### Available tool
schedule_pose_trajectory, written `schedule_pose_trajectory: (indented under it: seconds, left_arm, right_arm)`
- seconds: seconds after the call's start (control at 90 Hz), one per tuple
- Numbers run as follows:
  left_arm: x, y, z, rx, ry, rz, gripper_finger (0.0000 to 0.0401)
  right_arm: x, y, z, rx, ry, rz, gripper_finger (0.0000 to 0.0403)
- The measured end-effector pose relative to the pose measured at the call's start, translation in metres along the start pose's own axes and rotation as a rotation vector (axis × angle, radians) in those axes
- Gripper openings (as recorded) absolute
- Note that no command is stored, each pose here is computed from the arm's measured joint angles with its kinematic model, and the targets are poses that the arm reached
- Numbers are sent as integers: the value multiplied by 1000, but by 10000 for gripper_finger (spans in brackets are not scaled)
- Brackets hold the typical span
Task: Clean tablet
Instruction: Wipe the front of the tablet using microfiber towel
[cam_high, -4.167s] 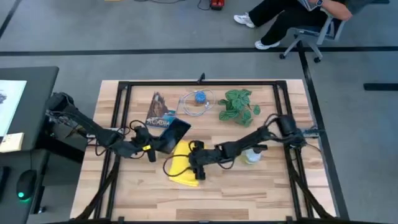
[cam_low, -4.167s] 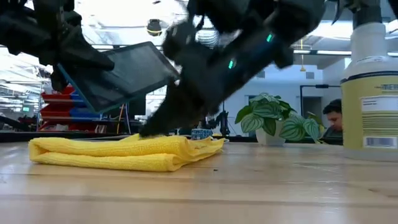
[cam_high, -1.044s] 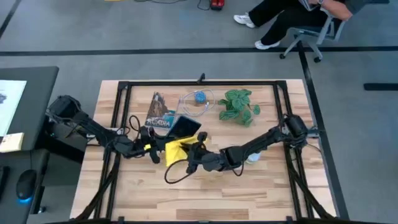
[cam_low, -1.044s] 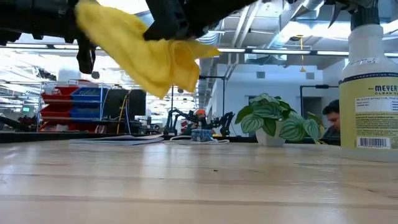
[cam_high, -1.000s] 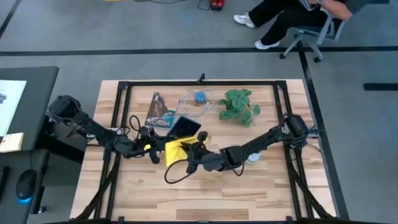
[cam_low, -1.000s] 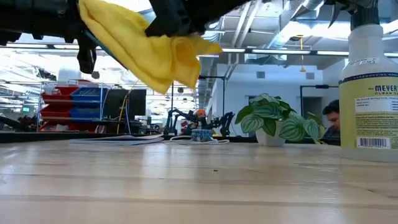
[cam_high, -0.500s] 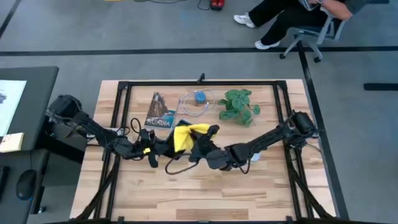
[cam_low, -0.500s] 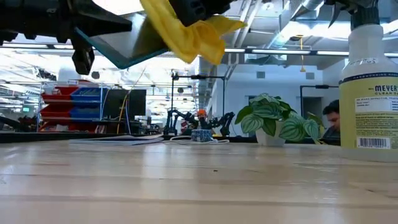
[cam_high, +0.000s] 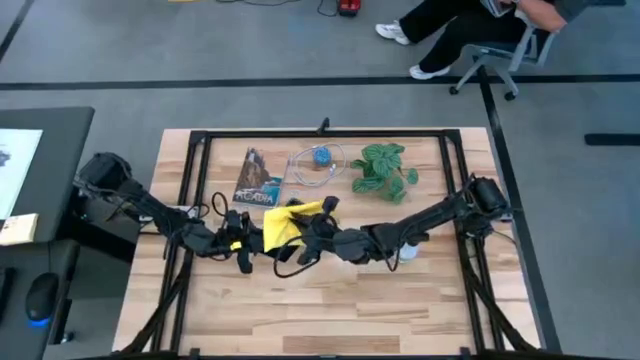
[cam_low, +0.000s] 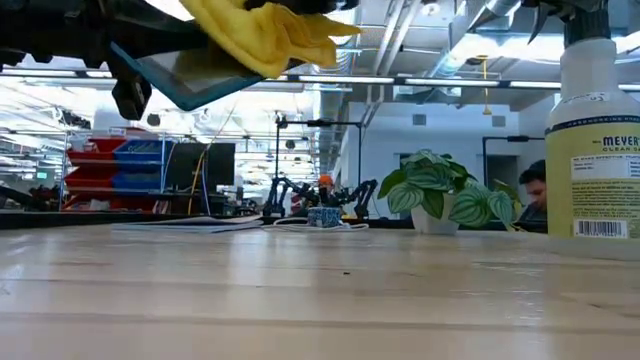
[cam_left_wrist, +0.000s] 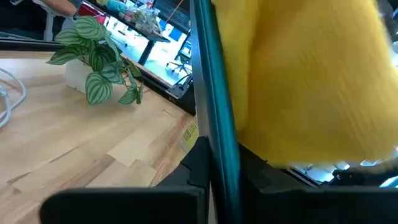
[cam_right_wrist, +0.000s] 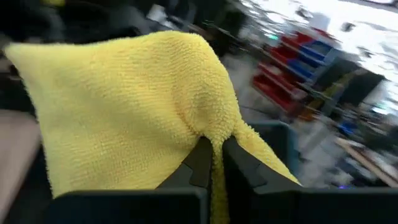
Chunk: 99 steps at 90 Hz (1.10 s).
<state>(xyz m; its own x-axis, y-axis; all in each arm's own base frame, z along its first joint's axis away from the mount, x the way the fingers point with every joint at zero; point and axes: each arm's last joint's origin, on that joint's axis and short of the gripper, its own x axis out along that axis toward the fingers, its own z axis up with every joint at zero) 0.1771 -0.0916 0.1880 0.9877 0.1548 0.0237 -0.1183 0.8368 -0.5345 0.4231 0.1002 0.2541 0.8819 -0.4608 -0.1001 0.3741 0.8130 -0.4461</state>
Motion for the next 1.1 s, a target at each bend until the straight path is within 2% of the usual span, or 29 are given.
schedule_pose_trajectory:
  seconds: [0.078, 0.256, 0.356, 0.533, 0.756, 0.889, 1.1]
  left_arm:
    - [0, 0, 0, 4, 2, 1, 9]
    - [0, 1, -1, 11, 2, 12, 9]
    - [0, 1, 0, 9, -2, 16, 9]
    - [0, 1, 1, 1, -19, 34, 9]
    - [0, 0, 1, 0, -12, 28, 9]
    - [0, 0, -2, 14, 18, 4, 9]
    - [0, 1, -2, 24, 13, 20, 9]
  right_arm:
    - [1, 2, -4, -4, 16, 61, 6]
    - [-2, 7, -10, -51, 76, 79, 6]
    - [-8, 12, -11, -86, 112, 1, 6]
    - [-18, 13, -9, -182, 183, -216, 6]
    - [-28, 8, -3, -177, 224, -388, 6]
    - [-33, 7, 0, -233, 272, -498, 6]
    - [-46, 4, 13, -280, 280, -516, 6]
